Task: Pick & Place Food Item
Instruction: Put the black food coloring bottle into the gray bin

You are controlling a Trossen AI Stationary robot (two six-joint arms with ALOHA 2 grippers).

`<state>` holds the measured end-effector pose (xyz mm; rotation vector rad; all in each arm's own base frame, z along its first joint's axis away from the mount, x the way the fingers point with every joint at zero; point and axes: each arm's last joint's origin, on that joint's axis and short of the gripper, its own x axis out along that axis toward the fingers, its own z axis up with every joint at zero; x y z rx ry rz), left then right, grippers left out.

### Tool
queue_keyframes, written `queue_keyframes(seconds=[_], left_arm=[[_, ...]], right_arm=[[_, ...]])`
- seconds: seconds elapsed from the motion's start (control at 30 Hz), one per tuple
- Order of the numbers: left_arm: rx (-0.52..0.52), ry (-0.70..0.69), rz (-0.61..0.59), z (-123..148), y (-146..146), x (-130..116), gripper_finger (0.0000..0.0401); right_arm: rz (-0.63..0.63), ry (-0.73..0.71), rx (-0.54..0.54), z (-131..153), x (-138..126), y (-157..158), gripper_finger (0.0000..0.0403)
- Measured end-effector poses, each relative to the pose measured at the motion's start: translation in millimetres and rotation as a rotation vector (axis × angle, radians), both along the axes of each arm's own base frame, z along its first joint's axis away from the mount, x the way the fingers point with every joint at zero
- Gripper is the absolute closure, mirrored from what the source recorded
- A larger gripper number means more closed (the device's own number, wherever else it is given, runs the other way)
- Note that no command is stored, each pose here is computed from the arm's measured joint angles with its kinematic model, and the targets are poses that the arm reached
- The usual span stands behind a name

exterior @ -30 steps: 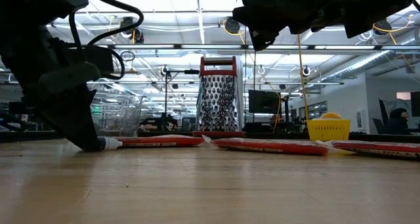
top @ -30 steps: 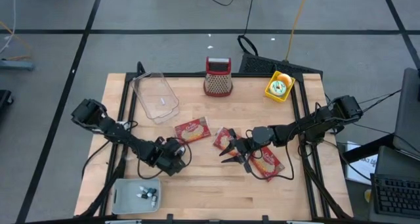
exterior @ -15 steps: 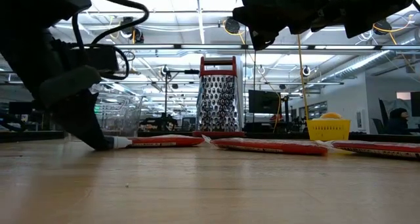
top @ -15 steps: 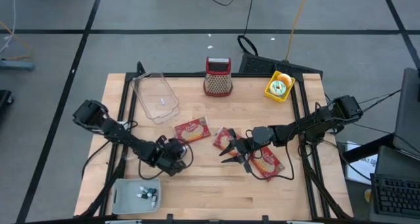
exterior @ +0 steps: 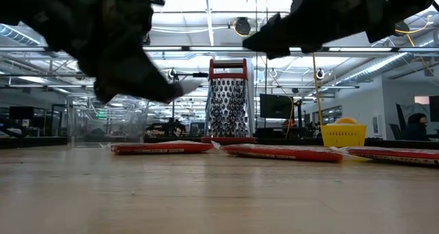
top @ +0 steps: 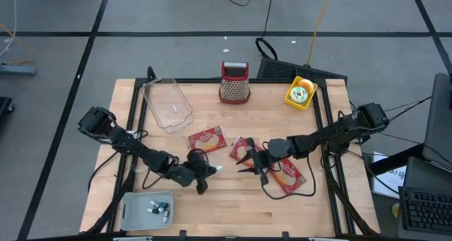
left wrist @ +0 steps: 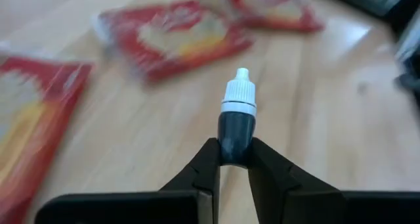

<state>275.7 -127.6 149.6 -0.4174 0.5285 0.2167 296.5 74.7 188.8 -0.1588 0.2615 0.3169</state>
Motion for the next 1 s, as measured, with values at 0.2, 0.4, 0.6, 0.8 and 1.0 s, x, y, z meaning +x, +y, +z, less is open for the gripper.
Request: queue_keyframes(seconds=[0.2,0.4,0.6,0.8,1.0], left_arm=[[0.039,-0.131,-0.042,12.9,2.1,9.9,0.0346],[0.046,-0.142,-0.051,14.3,5.9,12.6,0.0345],[0.049,-0.14,-0.052,14.3,7.2,13.1,0.0347],[-0.084,-0.145,-0.221,29.8,-2.2,4.8,0.0349],[-0.272,-0.101,-0.303,70.6,-16.0,-36.2,0.0347]], right_arm=[[-0.094,0.031,-0.036,-15.0,4.8,1.1,0.0287],[-0.105,-0.021,0.001,-22.2,12.4,2.2,0.0267],[-0.104,-0.065,-0.002,-32.1,18.8,3.2,0.0248],[-0.121,-0.045,-0.002,-35.7,20.1,-1.5,0.0238],[-0.124,-0.036,-0.004,-35.1,19.7,-2.5,0.0237]])
